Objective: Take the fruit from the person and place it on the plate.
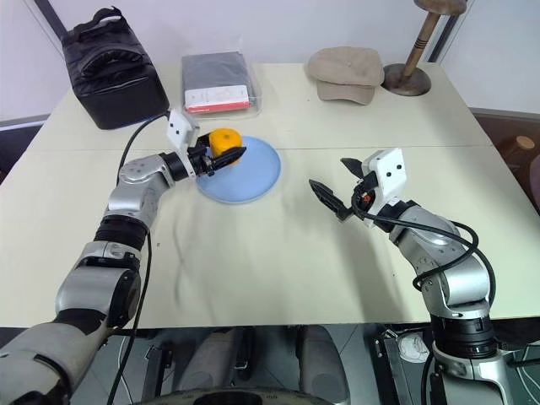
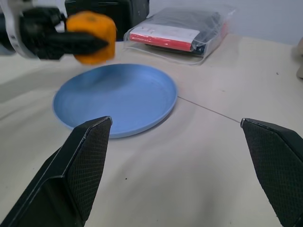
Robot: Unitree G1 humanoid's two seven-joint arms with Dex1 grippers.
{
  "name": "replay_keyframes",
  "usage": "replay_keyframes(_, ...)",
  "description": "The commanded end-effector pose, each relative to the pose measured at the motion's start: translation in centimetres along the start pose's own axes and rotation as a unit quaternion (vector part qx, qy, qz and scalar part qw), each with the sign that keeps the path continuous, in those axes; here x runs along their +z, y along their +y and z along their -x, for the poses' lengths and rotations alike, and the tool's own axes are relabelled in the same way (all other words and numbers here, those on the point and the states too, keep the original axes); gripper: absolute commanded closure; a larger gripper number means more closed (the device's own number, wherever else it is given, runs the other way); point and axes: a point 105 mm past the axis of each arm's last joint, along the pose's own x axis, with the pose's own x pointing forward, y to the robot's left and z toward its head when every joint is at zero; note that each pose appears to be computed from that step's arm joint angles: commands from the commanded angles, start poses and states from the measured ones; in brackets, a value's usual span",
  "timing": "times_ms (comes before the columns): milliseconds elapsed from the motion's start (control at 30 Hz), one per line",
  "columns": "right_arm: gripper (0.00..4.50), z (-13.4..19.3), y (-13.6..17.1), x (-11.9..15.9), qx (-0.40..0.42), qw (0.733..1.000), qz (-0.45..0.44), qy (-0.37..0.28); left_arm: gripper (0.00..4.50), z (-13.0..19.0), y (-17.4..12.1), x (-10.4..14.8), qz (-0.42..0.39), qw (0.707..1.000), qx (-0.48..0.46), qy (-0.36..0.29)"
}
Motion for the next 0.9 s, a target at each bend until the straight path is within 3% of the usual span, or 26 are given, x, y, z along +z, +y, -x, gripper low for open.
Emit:
replay_keyframes(33,0.0,0.5,0.0,1.2,-0.011,1.0,0.02,-0.022,1.93,-1.0,0.0,0.9,-0.024,1.0,-0.003,-0.01)
replay_keyframes(300,0.0,1.0,-0.3,1.1,-0.022,0.999,0.021,-0.019,1.93,-1.8,-0.4,-1.2,-0.028,0.999,0.0,0.024)
replay_keyframes(500,0.0,1.2,-0.5,1.1,-0.025,0.999,0.022,-0.019,1.93,-2.0,-0.6,-1.4,-0.015,1.0,0.0,0.019)
replay_keyframes(567,0.0,1.1,-0.5,1.1,-0.025,0.999,0.022,-0.019,0.9,-2.0,-0.6,-1.4,-0.008,1.0,-0.005,0.018)
replay_keyframes(633,0.0,1.1,-0.5,1.1,-0.025,0.999,0.022,-0.019,0.17,-1.9,-0.5,-1.4,-0.01,1.0,-0.002,0.02)
replay_keyframes(767,0.0,1.0,-0.5,1.1,-0.024,0.999,0.021,-0.019,0.04,-1.8,-0.1,-0.9,-0.022,1.0,0.009,0.013)
replay_keyframes(900,0.0,0.9,-0.6,1.2,-0.023,0.999,0.022,-0.019,0.04,-1.1,1.5,1.2,-0.025,0.999,0.04,-0.024)
